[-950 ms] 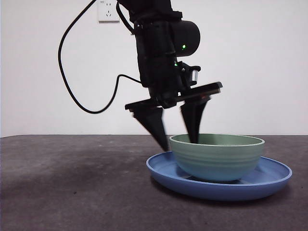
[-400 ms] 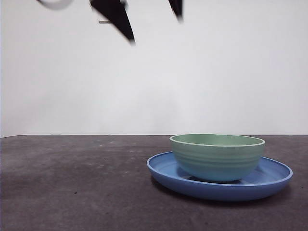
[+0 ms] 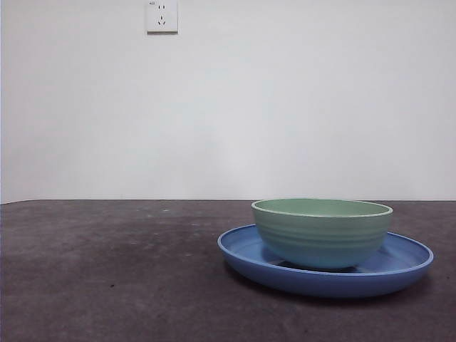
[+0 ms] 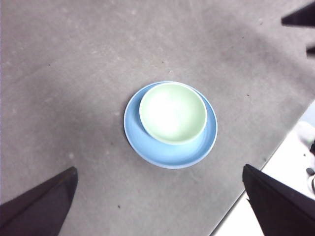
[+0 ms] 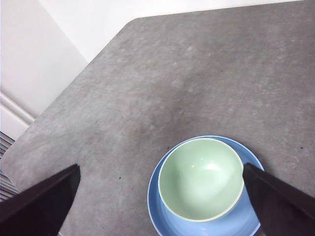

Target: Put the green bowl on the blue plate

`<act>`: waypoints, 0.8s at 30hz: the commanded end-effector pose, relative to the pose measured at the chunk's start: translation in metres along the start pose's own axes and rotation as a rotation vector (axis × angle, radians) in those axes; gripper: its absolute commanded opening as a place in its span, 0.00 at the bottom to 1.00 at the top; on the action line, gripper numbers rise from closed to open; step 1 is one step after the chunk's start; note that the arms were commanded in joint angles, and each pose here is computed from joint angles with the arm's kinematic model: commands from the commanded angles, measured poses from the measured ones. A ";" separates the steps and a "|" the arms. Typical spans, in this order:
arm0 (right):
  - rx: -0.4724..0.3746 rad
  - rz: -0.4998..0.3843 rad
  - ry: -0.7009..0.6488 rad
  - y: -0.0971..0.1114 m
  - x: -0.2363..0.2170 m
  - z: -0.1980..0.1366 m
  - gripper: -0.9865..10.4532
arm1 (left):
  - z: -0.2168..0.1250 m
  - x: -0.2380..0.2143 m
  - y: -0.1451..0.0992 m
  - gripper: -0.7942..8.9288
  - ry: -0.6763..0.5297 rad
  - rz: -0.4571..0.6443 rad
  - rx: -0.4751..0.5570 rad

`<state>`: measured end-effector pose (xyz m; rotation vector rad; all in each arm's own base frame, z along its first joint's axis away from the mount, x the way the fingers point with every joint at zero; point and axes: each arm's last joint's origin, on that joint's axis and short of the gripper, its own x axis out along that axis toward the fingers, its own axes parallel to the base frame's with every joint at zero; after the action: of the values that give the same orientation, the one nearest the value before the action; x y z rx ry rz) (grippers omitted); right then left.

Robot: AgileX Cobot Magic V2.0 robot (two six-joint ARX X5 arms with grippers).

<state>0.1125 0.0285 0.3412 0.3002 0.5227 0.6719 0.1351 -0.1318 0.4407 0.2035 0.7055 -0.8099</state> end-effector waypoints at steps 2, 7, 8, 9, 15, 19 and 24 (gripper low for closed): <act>-0.021 0.006 -0.011 0.002 -0.002 0.004 0.62 | -0.039 -0.003 -0.001 0.73 -0.063 -0.009 0.016; -0.020 0.006 -0.010 0.002 -0.002 0.004 0.62 | -0.089 -0.008 0.001 0.73 -0.158 -0.015 0.012; -0.021 0.006 -0.010 0.002 -0.002 0.004 0.62 | -0.098 -0.009 0.001 0.73 -0.176 -0.016 0.014; -0.021 0.006 -0.010 0.002 -0.002 0.004 0.62 | -0.106 -0.010 0.001 0.73 -0.193 -0.017 0.016; -0.020 0.006 -0.010 0.002 -0.002 0.004 0.62 | -0.136 -0.019 0.002 0.73 -0.267 -0.021 0.023; -0.020 0.006 -0.009 0.002 -0.002 0.004 0.62 | -0.140 -0.026 0.001 0.72 -0.300 -0.033 0.007; -0.006 0.002 0.003 0.002 -0.001 0.003 0.62 | -0.141 -0.027 -0.002 0.72 -0.295 -0.132 -0.023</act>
<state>0.1119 0.0285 0.3399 0.3026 0.5375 0.6696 0.0513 -0.0561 0.3492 0.0475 0.4487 -0.9120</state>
